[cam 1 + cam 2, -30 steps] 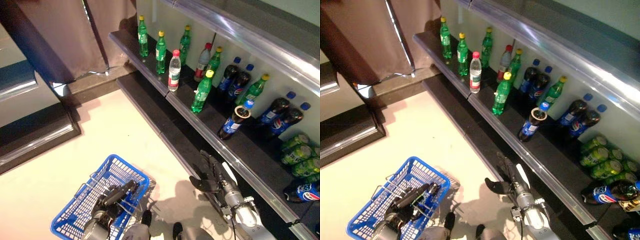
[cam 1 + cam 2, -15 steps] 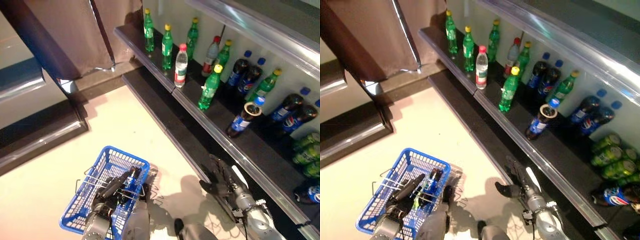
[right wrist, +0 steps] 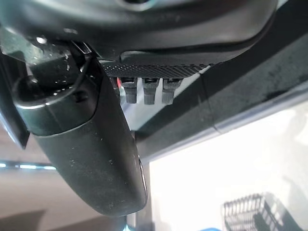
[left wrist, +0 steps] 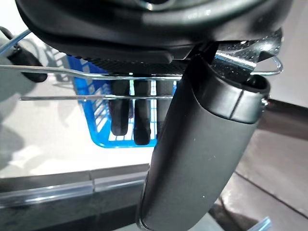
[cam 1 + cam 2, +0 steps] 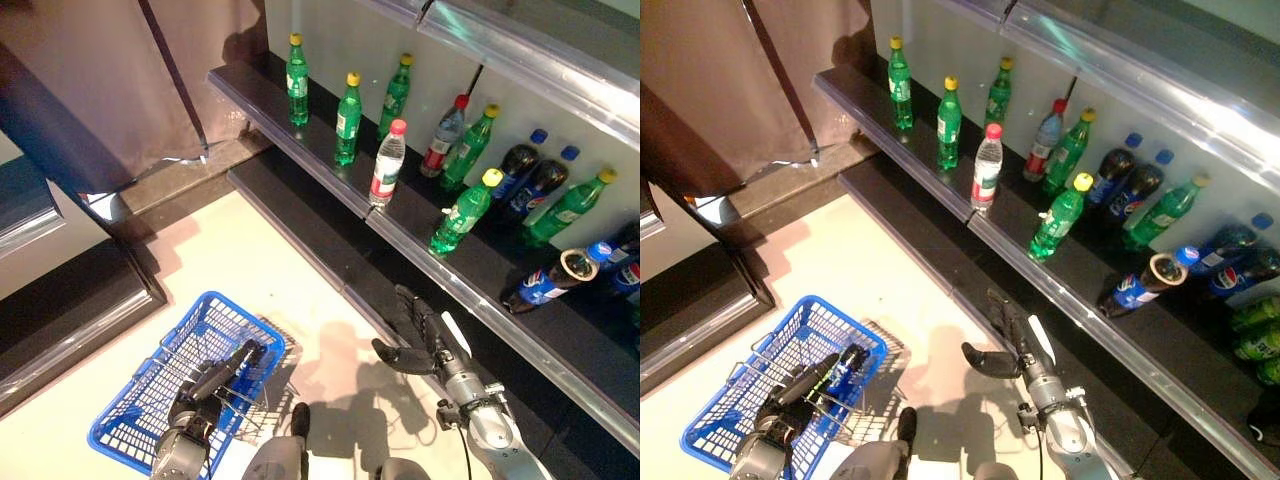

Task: Pick up the drink and place into the basket.

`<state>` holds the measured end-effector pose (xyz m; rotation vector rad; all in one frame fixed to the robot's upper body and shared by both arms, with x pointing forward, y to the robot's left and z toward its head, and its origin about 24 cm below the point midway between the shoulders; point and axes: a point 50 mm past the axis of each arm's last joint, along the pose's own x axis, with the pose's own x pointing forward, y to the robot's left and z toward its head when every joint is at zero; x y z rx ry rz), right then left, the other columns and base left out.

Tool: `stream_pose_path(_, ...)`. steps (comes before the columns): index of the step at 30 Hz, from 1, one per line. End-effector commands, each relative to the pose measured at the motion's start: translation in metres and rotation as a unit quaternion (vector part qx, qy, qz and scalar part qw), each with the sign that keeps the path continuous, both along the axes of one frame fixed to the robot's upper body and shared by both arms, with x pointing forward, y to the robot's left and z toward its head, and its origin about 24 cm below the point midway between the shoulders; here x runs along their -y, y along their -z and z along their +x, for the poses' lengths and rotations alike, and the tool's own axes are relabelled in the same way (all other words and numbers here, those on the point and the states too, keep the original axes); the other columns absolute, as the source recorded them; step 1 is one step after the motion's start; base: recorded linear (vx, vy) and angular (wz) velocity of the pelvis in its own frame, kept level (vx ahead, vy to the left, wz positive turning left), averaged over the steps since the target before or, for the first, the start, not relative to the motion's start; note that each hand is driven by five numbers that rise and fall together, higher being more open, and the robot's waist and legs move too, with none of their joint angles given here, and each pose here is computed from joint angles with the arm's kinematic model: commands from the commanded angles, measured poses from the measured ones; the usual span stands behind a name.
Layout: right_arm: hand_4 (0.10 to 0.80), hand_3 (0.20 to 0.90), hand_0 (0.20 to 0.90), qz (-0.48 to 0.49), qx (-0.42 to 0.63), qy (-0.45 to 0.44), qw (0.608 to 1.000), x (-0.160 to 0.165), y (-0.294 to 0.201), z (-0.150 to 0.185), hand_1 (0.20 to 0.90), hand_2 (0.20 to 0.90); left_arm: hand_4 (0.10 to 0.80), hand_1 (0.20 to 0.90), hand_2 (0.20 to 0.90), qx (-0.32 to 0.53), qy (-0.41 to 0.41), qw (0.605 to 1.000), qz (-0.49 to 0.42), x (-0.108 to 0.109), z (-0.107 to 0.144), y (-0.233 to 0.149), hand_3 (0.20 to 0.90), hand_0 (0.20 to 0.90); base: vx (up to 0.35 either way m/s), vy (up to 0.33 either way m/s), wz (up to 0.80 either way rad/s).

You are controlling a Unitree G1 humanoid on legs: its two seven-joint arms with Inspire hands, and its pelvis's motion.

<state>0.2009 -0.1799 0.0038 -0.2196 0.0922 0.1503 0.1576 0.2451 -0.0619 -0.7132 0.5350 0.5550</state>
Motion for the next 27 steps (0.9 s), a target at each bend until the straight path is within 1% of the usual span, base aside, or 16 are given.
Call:
stream_pose_path(1,0.8,0.9,0.9,-0.001,0.071,0.0,0.997,0.008,-0.022,0.007,0.9,0.9,0.1,0.3,0.3,0.215,0.069,0.974,0.031,0.016,0.04,-0.07,0.2,0.3,0.231,-0.028,-0.22)
stream_pose_path(4,0.8,0.9,0.9,-0.013,0.07,-0.013,0.997,0.01,-0.021,0.006,0.9,0.9,0.1,0.3,0.3,0.214,0.065,0.974,0.021,0.021,0.034,-0.069,0.2,0.3,0.235,-0.033,-0.23)
stream_pose_path(6,0.8,0.9,0.9,-0.016,0.069,-0.015,0.997,0.01,-0.021,0.006,0.9,0.9,0.1,0.3,0.3,0.217,0.071,0.974,0.017,0.023,0.036,-0.07,0.2,0.3,0.205,-0.054,-0.05)
stream_pose_path(9,0.8,0.9,0.9,-0.027,0.062,-0.021,0.997,0.01,-0.019,0.007,0.9,0.9,0.1,0.3,0.3,0.207,0.064,0.976,-0.005,0.027,0.039,-0.066,0.2,0.3,0.22,-0.115,0.22)
stream_pose_path(14,0.8,0.9,0.9,-0.045,0.064,-0.032,0.996,0.012,-0.02,0.01,0.9,0.9,0.1,0.3,0.3,0.2,0.065,0.977,-0.031,0.032,0.037,-0.057,0.2,0.3,0.186,-0.113,0.29)
stream_pose_path(17,0.8,0.9,0.9,-0.051,0.056,-0.034,0.997,0.015,-0.019,0.01,0.9,0.9,0.1,0.3,0.3,0.19,0.061,0.979,-0.049,0.034,0.033,-0.05,0.2,0.3,0.239,-0.023,0.04)
stream_pose_path(22,0.8,0.9,0.9,-0.056,0.051,-0.037,0.996,0.02,-0.02,0.007,0.9,0.9,0.1,0.3,0.3,0.192,0.055,0.978,-0.054,0.034,0.027,-0.051,0.2,0.3,0.332,0.209,-0.2)
stream_pose_path(25,0.8,0.9,0.9,-0.058,0.044,-0.034,0.997,0.027,-0.018,0.0,0.9,0.9,0.1,0.3,0.3,0.187,0.05,0.979,-0.059,0.033,0.021,-0.047,0.2,0.3,0.441,0.344,-0.12)
stream_pose_path(27,0.8,0.9,0.9,-0.06,0.034,-0.042,0.997,0.034,-0.017,-0.007,0.9,0.9,0.1,0.3,0.3,0.179,0.037,0.981,-0.061,0.029,0.011,-0.041,0.2,0.3,0.524,0.505,-0.47)
